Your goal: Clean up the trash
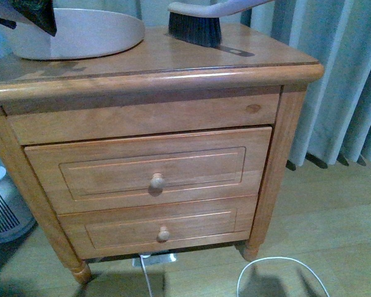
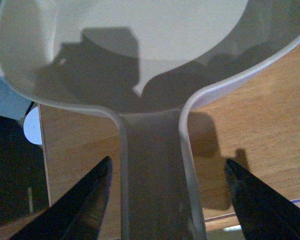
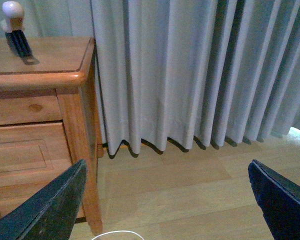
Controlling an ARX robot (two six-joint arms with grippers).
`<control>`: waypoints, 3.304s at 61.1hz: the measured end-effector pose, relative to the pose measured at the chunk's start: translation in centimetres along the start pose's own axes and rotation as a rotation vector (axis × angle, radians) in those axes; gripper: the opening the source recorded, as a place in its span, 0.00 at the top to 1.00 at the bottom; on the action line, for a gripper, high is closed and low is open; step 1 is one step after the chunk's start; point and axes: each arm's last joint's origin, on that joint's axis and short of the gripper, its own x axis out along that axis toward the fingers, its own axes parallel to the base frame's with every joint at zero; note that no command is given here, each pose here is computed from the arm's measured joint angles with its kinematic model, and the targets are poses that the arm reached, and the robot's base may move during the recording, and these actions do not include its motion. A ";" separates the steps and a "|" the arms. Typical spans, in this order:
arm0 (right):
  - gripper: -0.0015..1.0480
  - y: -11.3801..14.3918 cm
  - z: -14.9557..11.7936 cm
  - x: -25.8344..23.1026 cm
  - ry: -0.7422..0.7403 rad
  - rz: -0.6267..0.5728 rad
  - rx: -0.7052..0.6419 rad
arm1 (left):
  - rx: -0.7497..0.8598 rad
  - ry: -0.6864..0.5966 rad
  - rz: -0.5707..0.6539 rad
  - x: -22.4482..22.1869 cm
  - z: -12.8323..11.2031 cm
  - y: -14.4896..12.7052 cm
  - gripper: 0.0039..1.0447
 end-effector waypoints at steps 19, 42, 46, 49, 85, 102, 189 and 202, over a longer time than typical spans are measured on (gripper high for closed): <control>0.07 0.0 0.0 0.0 0.000 0.000 0.000 | 0.018 0.004 0.016 0.4 -0.3 0.0 0.75; 0.07 0.0 0.0 0.0 0.000 0.000 0.000 | 0.117 -0.076 0.135 -1.5 -1.6 1.2 0.75; 0.07 0.0 0.0 0.0 0.000 0.000 0.000 | 0.134 -0.109 0.146 -3.0 -1.9 1.3 0.75; 0.07 0.0 0.0 0.0 0.000 0.000 0.000 | 0.137 -0.135 0.146 -4.5 -2.1 1.5 0.75; 0.07 0.0 0.0 0.0 0.000 0.000 0.000 | 0.034 -0.592 0.130 -22.1 -11.7 0.6 0.75; 0.07 0.0 0.0 0.0 0.000 0.000 0.000 | 0.072 -0.691 0.224 -22.6 -16.2 -0.5 0.75; 0.07 3.8 24.4 17.2 0.449 0.535 -0.023 | 0.106 -0.742 0.221 -23.9 -18.7 -1.1 0.76; 0.07 8.8 28.3 22.4 0.553 0.433 -0.168 | 0.106 -0.742 0.223 -23.9 -18.7 -1.1 0.76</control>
